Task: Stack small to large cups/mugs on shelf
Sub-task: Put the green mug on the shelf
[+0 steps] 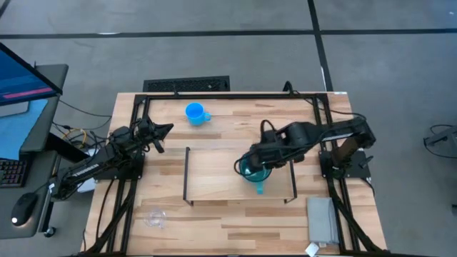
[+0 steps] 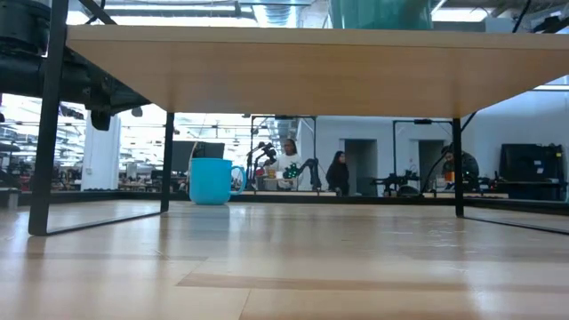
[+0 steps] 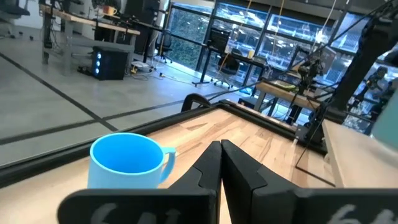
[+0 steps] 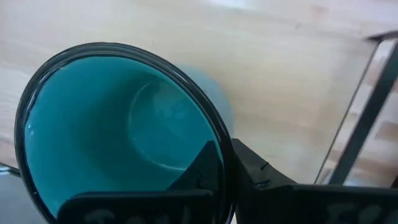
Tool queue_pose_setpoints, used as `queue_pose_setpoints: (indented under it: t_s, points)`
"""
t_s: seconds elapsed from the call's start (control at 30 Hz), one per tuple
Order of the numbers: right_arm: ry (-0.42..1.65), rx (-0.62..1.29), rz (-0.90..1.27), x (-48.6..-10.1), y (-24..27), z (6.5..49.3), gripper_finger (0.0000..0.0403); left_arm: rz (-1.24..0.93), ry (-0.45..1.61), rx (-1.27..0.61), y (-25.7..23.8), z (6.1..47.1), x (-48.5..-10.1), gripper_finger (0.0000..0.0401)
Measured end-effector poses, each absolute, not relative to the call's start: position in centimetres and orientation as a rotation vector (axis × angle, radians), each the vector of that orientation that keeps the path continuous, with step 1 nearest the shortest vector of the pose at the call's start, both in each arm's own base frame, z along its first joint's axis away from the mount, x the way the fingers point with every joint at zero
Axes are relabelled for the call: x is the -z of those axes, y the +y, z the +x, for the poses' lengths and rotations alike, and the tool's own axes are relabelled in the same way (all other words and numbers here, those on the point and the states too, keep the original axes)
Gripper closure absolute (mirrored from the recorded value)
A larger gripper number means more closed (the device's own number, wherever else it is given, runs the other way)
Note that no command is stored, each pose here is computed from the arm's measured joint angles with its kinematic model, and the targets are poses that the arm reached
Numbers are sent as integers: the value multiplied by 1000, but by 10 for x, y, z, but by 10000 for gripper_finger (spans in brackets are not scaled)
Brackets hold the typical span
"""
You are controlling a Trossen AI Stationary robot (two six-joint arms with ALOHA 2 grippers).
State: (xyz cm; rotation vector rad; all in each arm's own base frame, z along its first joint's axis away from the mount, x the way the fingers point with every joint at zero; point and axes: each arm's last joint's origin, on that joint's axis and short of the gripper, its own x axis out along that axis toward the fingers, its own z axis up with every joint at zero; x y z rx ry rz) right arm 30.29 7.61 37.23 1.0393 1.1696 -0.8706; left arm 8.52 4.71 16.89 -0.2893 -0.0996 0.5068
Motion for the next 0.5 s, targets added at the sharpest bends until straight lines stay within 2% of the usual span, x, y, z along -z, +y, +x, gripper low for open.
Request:
queue_pose_setpoints:
  t_s: [0.3, 0.5]
  points:
    - [1209, 913, 1066, -361, 83, 310, 374, -292, -86, -508, 48, 86, -168, 401]
    - [1138, 952, 1121, -370, 86, 298, 374, -294, -78, -510, 48, 86, -167, 401]
